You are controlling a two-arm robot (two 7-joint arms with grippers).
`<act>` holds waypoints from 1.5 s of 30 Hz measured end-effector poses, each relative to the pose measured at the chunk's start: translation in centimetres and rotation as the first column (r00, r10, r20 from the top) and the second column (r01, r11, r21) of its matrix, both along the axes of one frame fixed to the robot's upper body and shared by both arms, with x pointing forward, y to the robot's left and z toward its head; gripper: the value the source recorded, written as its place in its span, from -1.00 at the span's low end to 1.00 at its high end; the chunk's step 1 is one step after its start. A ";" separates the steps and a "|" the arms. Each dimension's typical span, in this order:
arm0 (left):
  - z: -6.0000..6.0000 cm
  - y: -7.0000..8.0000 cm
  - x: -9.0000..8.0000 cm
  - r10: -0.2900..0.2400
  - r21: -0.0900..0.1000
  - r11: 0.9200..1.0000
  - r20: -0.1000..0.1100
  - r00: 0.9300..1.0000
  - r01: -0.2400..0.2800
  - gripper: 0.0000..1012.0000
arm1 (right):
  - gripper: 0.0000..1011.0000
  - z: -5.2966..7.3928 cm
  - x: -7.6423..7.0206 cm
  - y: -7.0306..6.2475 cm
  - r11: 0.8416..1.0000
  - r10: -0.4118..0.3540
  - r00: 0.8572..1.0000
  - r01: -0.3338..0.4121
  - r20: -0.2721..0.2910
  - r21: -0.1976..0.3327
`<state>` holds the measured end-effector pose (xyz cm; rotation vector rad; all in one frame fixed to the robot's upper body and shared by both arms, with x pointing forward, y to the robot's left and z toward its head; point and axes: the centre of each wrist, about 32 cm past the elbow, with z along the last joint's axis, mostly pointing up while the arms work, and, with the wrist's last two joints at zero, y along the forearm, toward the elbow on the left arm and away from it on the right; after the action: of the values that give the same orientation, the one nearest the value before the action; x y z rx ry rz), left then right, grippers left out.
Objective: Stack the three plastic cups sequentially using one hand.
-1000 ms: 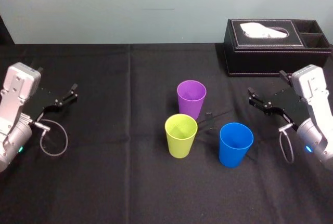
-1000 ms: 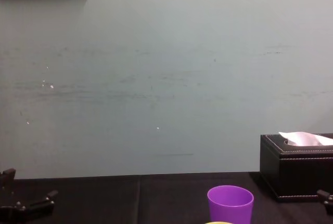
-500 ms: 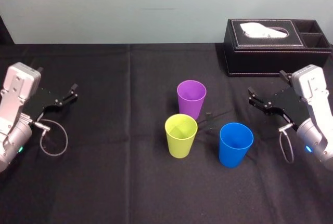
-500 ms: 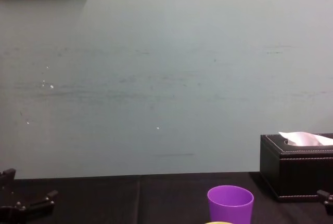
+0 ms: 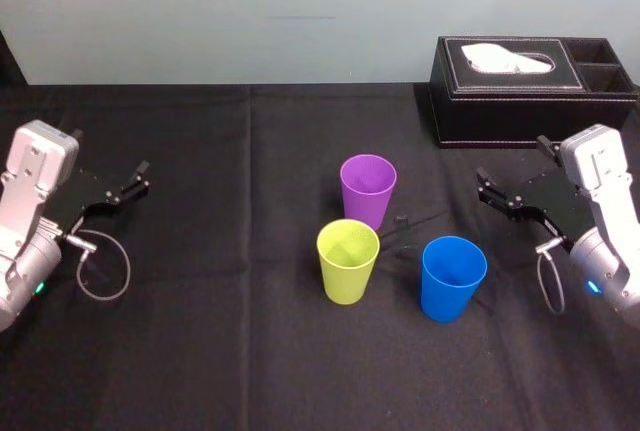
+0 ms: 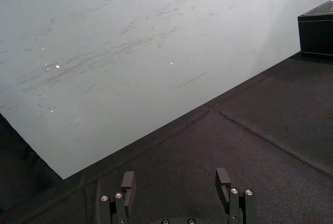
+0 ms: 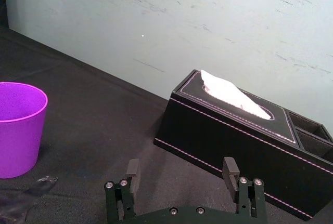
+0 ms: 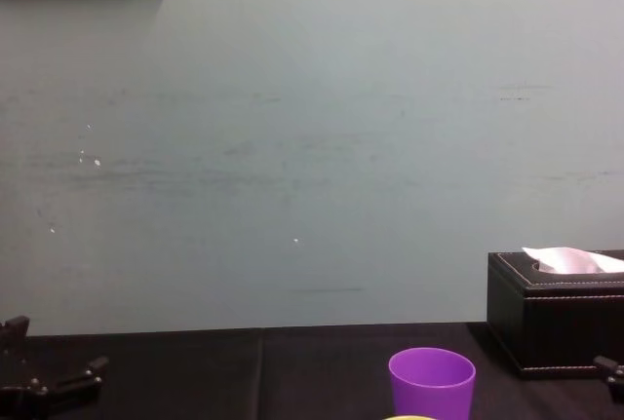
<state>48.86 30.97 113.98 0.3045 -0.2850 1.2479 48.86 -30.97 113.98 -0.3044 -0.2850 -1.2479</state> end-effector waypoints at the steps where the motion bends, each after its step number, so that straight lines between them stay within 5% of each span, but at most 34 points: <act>1: 0.0 0.0 0.0 0.000 0.000 1.000 0.000 1.000 0.000 1.00 | 0.98 0.0 0.0 0.0 1.000 0.000 1.000 0.000 0.000 0.000; 31: 0.0 0.0 0.0 0.000 0.000 1.000 0.000 1.000 0.000 1.00 | 0.98 0.0 -0.1 0.0 1.000 -0.001 1.000 0.001 0.001 0.002; 45: 0.0 0.0 0.0 0.000 0.000 1.000 0.000 1.000 0.000 1.00 | 0.98 1.2 -3.0 -1.1 0.999 0.010 1.000 -0.010 0.003 0.049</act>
<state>48.86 30.97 113.98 0.3045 -0.2850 1.2479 45.83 -32.07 115.18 -0.2587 -0.2580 -1.2434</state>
